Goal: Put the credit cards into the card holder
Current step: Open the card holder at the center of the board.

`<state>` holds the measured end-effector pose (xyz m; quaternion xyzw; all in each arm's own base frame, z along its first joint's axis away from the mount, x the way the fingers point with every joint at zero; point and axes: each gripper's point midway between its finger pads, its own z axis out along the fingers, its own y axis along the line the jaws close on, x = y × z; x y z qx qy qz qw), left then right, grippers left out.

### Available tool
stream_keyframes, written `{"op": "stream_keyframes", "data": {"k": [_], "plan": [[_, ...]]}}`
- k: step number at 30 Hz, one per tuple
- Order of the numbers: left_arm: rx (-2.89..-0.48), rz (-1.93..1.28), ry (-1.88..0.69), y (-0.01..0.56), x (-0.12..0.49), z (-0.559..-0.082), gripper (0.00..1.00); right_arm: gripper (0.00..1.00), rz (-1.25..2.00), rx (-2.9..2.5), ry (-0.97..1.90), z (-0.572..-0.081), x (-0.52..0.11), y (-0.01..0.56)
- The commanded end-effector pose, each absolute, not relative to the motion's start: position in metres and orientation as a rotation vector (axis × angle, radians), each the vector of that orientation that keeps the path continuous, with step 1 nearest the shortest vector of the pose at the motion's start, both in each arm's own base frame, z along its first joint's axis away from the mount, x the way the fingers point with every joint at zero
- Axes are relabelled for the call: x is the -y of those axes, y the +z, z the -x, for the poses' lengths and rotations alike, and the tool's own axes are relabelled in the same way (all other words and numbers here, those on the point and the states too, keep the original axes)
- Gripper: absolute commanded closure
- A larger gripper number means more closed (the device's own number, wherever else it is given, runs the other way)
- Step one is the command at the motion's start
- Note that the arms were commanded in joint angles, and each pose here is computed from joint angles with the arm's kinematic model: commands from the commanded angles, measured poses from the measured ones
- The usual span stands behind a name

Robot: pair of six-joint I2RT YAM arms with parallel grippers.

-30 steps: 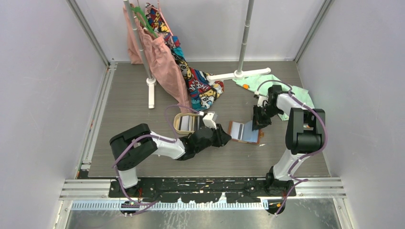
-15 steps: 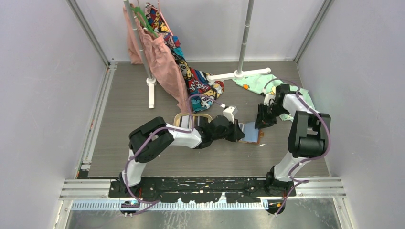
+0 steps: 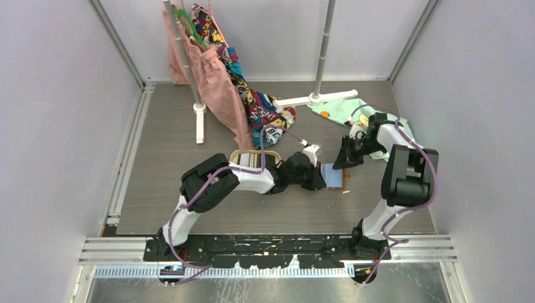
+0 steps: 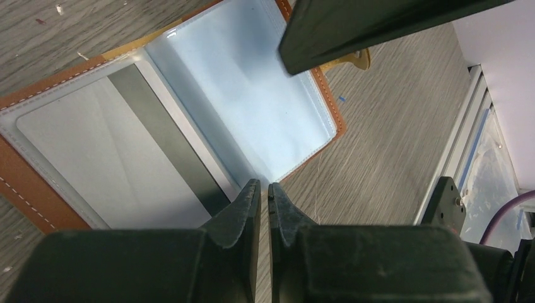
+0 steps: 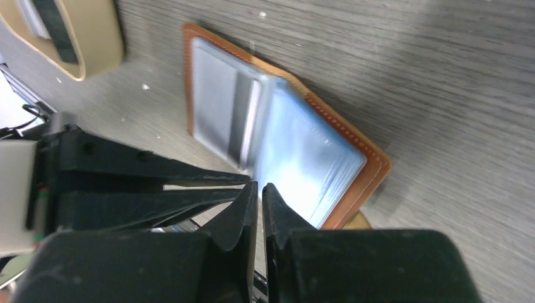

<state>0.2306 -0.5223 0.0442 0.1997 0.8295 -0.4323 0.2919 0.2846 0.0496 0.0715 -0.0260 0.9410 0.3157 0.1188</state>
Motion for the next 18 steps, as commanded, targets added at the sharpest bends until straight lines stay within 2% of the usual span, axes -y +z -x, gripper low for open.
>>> {"op": "stream_keyframes", "data": {"k": [1,4,8,14,18], "plan": [[-2.122,-0.567,-1.161,0.074,0.525,-0.237,0.89,0.88,0.067,-2.864,0.893,-0.284,-0.045,0.05],[-2.078,-0.588,-1.123,0.088,0.516,-0.239,0.86,0.89,0.053,-2.919,0.767,-0.285,-0.031,0.037],[-2.013,-0.669,-1.05,0.109,0.497,-0.242,0.8,0.88,0.1,-2.871,0.721,-0.288,-0.029,0.048],[-1.92,-0.71,-0.896,0.142,0.447,-0.259,0.68,0.85,0.285,-2.635,0.692,-0.294,-0.036,0.104],[-1.921,-0.719,-0.851,0.147,0.416,-0.271,0.53,0.82,0.372,-2.418,0.569,-0.303,-0.036,0.153]]}}
